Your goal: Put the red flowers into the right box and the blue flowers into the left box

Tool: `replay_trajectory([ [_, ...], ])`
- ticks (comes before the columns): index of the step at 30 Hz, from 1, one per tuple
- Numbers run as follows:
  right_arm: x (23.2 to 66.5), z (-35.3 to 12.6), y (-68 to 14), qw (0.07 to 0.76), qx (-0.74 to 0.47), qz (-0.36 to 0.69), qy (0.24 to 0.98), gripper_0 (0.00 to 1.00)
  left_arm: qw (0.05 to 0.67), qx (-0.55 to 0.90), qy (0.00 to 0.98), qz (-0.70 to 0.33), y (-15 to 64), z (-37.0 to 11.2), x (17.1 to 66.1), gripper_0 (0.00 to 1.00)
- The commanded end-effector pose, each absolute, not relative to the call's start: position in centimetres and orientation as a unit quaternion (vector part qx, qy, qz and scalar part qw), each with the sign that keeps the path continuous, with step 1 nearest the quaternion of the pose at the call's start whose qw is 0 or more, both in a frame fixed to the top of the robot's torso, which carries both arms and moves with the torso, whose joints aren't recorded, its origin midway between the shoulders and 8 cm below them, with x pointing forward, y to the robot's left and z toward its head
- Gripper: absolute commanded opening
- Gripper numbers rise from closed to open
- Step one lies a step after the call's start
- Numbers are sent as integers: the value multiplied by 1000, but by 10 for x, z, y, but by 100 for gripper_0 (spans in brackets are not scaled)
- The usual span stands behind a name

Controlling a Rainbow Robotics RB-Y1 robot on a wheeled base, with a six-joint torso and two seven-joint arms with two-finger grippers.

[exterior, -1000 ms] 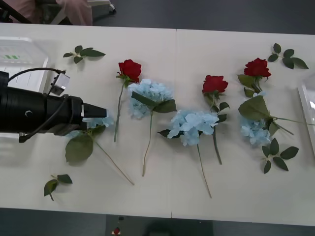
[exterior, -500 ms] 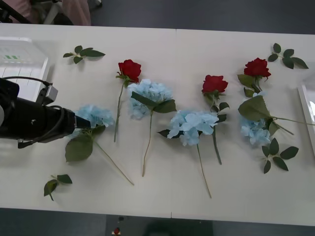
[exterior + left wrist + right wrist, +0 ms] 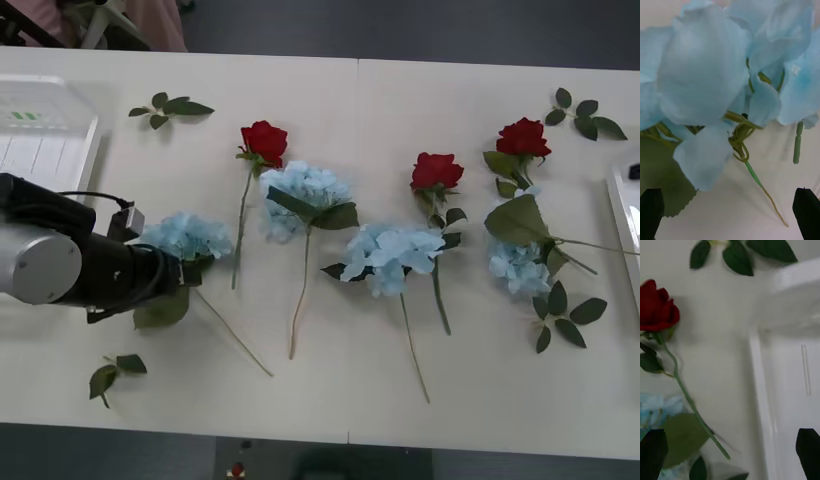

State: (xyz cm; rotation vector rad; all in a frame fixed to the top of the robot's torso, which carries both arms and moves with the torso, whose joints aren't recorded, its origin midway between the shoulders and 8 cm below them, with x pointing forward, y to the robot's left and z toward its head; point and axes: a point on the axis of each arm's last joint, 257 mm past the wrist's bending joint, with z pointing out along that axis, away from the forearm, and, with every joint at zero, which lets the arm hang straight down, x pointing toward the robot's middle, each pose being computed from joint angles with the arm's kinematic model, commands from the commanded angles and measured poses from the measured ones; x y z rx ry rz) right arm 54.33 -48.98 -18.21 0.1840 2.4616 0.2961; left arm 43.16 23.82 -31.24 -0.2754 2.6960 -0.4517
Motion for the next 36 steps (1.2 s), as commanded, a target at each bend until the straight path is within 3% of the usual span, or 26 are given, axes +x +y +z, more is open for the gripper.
replay_trajectory([
  [1, 580, -170, -458, 353, 72, 115, 926, 100, 220, -114, 955, -163, 238, -297, 458, 100],
  [11, 629, -193, -419, 404, 60, 62, 911, 100, 228, -79, 962, -130, 229, -295, 486, 100],
  [25, 641, -224, -392, 408, 60, 23, 911, 100, 233, -41, 968, -82, 225, -323, 487, 100],
  [28, 640, -230, -387, 405, 63, 27, 912, 100, 238, -41, 967, -84, 223, -325, 491, 86],
  [34, 638, -252, -385, 396, 75, 41, 914, 100, 243, -37, 966, -75, 227, -330, 495, 22],
  [35, 638, -253, -385, 397, 78, 41, 914, 100, 244, -36, 966, -74, 228, -331, 496, 6],
  [36, 638, -254, -385, 397, 79, 41, 913, 100, 245, -36, 966, -72, 228, -331, 496, 1],
])
